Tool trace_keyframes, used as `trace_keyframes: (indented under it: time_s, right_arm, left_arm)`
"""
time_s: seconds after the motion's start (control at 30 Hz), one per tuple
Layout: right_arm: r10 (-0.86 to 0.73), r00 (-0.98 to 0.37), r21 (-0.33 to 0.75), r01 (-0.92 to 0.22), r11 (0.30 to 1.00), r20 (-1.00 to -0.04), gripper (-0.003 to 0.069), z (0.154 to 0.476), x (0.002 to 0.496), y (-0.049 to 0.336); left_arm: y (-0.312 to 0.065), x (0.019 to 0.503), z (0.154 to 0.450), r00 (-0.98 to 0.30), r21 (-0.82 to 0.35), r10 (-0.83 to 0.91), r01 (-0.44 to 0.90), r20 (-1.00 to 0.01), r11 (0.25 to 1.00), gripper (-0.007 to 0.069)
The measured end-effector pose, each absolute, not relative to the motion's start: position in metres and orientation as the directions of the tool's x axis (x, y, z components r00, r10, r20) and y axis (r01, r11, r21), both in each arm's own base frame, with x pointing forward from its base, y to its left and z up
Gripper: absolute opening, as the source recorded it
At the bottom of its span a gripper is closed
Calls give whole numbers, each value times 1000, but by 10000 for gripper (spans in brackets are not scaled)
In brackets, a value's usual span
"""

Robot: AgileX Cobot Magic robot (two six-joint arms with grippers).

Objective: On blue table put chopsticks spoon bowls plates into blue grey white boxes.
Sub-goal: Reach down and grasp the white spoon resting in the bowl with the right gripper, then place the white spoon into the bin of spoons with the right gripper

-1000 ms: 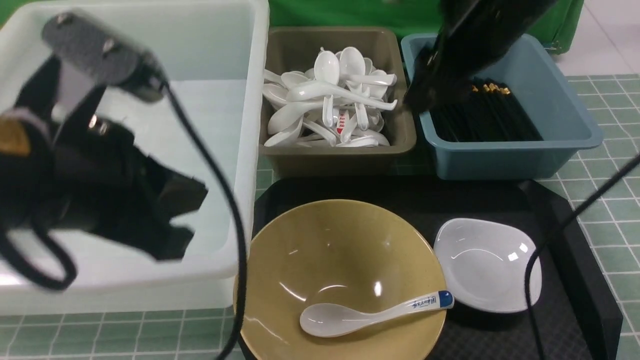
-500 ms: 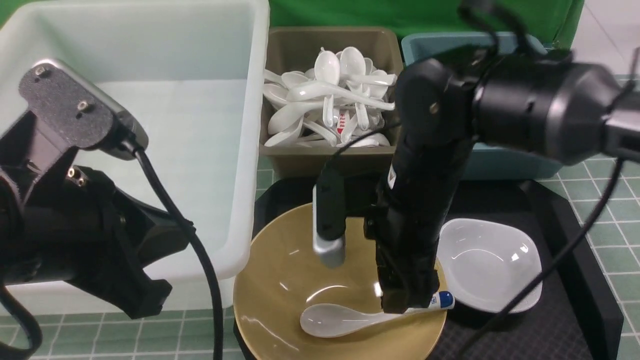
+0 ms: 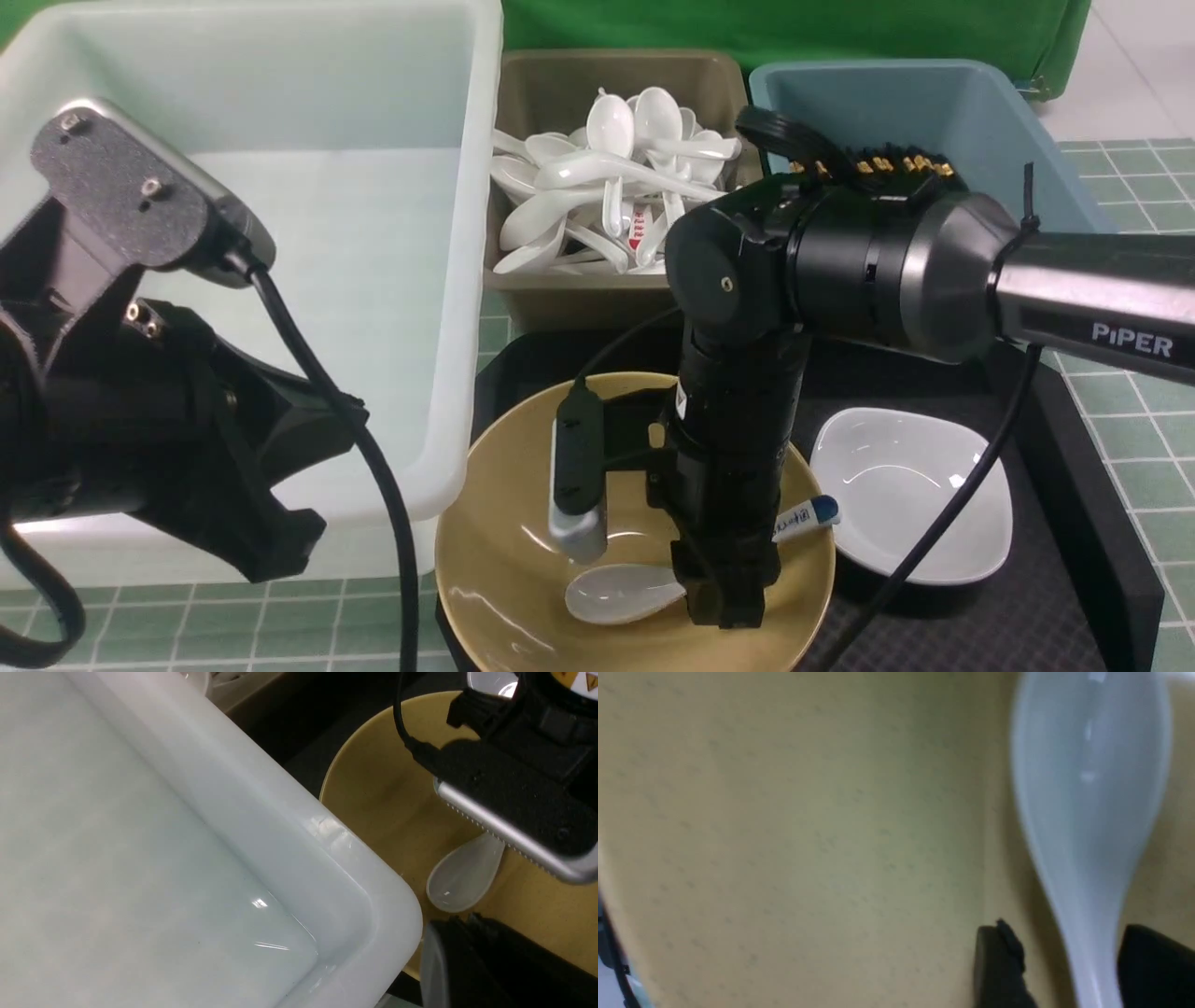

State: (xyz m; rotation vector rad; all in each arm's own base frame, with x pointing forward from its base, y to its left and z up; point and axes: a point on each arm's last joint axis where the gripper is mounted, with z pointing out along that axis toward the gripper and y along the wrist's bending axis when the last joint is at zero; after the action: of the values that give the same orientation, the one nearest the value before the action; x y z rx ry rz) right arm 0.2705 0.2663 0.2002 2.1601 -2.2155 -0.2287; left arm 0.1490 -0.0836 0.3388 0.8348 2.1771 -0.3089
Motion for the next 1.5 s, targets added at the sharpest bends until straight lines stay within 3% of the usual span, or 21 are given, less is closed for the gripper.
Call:
trace_keyframes:
  time_s: [0.2,0.23,0.27,0.5,0.63,0.77,0.87,1.03,1.3,1.43,1.5]
  right_arm:
    - [-998,-7,118,-993,0,-61,248,200,270,267]
    - [-999,-2,111,-994,-4,-53,222,200,270,266]
    - [-999,0,106,-994,-5,-47,151,200,271,266]
    - [-999,-18,97,-995,13,-45,146,202,271,265]
    - [-996,-61,18,-998,60,-72,146,227,279,259]
    - [-958,-160,-149,-969,199,-238,146,295,310,239]
    - [-847,-271,-271,-865,423,-458,146,335,345,227]
    - [-567,-348,-239,-655,717,-747,146,352,395,222]
    - [-374,-376,-130,-537,834,-848,192,307,446,227]
    - [-333,-411,-89,-510,855,-849,324,295,457,226]
    - [-345,-466,-71,-510,857,-815,482,305,454,222]
  left_arm:
    - [-84,152,341,-468,56,450,643,-761,764,-12]
    - [-84,152,342,-465,57,448,642,-764,765,-12]
    - [-85,154,341,-463,59,444,639,-767,767,-12]
    - [-87,171,315,-546,20,435,606,-715,795,-12]
    - [-78,176,314,-598,-19,357,529,-717,849,-12]
    - [-64,184,330,-595,-57,231,425,-770,903,-12]
    - [-60,190,335,-594,-107,150,376,-790,921,-12]
    - [-64,198,333,-604,-190,69,355,-794,915,-12]
    - [-69,198,333,-598,-214,78,402,-798,890,-12]
    - [-72,197,335,-585,-196,125,455,-802,869,-12]
    - [-76,200,344,-566,-166,196,524,-801,835,-12]
